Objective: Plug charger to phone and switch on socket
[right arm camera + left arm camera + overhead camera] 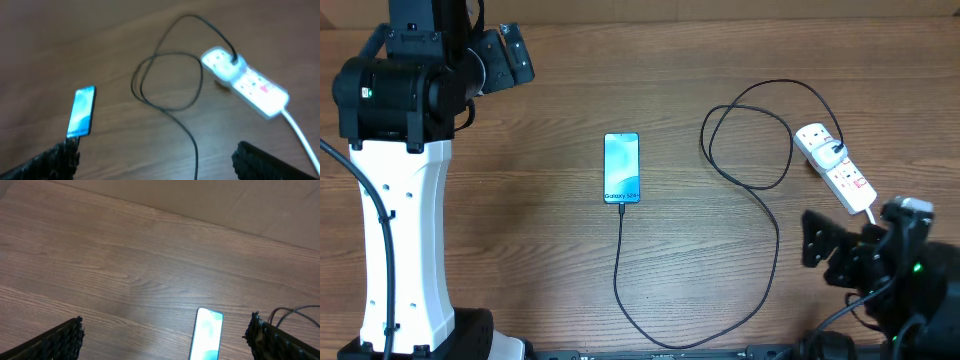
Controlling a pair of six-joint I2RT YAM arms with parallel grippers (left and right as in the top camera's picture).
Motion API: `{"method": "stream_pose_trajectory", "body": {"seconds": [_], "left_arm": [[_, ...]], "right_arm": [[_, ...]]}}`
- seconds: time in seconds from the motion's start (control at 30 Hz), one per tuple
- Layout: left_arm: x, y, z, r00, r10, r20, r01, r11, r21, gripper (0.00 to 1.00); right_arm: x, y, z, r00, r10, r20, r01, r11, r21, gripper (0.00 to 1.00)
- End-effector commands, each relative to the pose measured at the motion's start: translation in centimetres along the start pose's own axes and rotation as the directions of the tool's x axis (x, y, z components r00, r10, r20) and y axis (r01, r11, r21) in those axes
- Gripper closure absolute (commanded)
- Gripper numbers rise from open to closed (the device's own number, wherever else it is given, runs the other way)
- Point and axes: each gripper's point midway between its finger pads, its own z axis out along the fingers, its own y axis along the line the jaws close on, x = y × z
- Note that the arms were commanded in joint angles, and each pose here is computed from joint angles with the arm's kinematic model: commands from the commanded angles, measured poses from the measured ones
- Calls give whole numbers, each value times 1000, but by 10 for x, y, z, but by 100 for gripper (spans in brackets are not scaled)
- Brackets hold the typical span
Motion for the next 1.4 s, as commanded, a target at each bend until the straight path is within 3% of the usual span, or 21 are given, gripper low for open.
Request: {"method": "stream_pose_trajectory", "body": {"seconds": [0.0, 0.13, 0.47, 0.77, 0.93, 1.37], "left_arm": [[0, 2, -1, 1000, -20, 6, 20, 1000, -10, 0], [0, 2, -1, 1000, -20, 6, 20, 1000, -10, 0], [0, 2, -1, 1000, -20, 6, 20, 1000, -10, 0], [0, 2, -1, 1000, -20, 6, 20, 1000, -10, 1], [0, 2, -1, 1000, -20, 6, 20, 1000, -10, 0], [0, 2, -1, 1000, -20, 6, 20, 1000, -10, 1]], "right_arm": [[8, 7, 1, 988, -123, 92, 128, 990, -52, 0], [13, 9, -2, 954, -210, 215, 228, 972, -58, 0], [10, 13, 6, 876, -239, 419, 295, 953, -72, 0], [4, 17, 13, 821, -253, 512, 337, 938, -78, 0], [-5, 26, 18, 743, -319, 588, 429, 902, -52, 0], [-6, 24, 41, 676, -281, 681, 430, 901, -56, 0]]}}
